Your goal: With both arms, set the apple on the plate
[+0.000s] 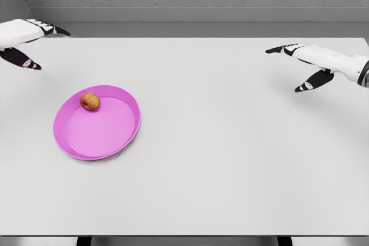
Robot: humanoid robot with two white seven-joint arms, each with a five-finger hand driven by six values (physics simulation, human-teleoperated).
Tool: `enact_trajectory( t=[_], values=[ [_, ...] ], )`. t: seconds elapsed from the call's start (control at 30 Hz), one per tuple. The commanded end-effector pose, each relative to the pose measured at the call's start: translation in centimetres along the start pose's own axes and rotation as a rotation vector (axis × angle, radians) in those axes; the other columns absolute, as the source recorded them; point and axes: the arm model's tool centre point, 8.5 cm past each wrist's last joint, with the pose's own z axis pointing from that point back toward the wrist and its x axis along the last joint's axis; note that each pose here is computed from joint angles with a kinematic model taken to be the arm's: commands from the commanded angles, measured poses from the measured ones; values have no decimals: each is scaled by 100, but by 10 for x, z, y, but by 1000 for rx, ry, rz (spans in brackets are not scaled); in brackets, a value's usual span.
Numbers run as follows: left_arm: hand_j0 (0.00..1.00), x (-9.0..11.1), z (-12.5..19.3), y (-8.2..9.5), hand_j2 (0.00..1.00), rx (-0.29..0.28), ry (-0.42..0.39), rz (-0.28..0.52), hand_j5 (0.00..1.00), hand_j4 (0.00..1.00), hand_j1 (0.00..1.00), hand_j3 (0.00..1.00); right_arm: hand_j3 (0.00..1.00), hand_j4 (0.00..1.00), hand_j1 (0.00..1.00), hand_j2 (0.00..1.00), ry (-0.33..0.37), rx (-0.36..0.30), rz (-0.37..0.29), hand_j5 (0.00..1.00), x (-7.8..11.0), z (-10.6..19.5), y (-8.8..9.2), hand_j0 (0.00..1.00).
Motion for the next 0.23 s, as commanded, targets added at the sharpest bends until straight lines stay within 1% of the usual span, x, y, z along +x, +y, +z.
enact_trajectory(
  t=[0.0,0.03,0.13,0.2],
  values=[
    [100,-27,-7,-13,100,32,94,108,100,100,100,100,100,100,100,100,-1,-5,-6,100,0,0,-1,100],
    [100,-30,-6,-16,100,28,105,115,100,100,100,100,100,100,100,100,-1,-5,-6,100,0,0,-1,100],
    [100,-30,-6,-16,100,27,107,115,100,100,100,100,100,100,100,100,-1,-5,-6,100,0,0,-1,100],
    [100,-26,-12,-18,100,24,95,117,100,100,100,100,100,100,100,100,-2,-6,-5,100,0,0,-1,100]
  ],
)
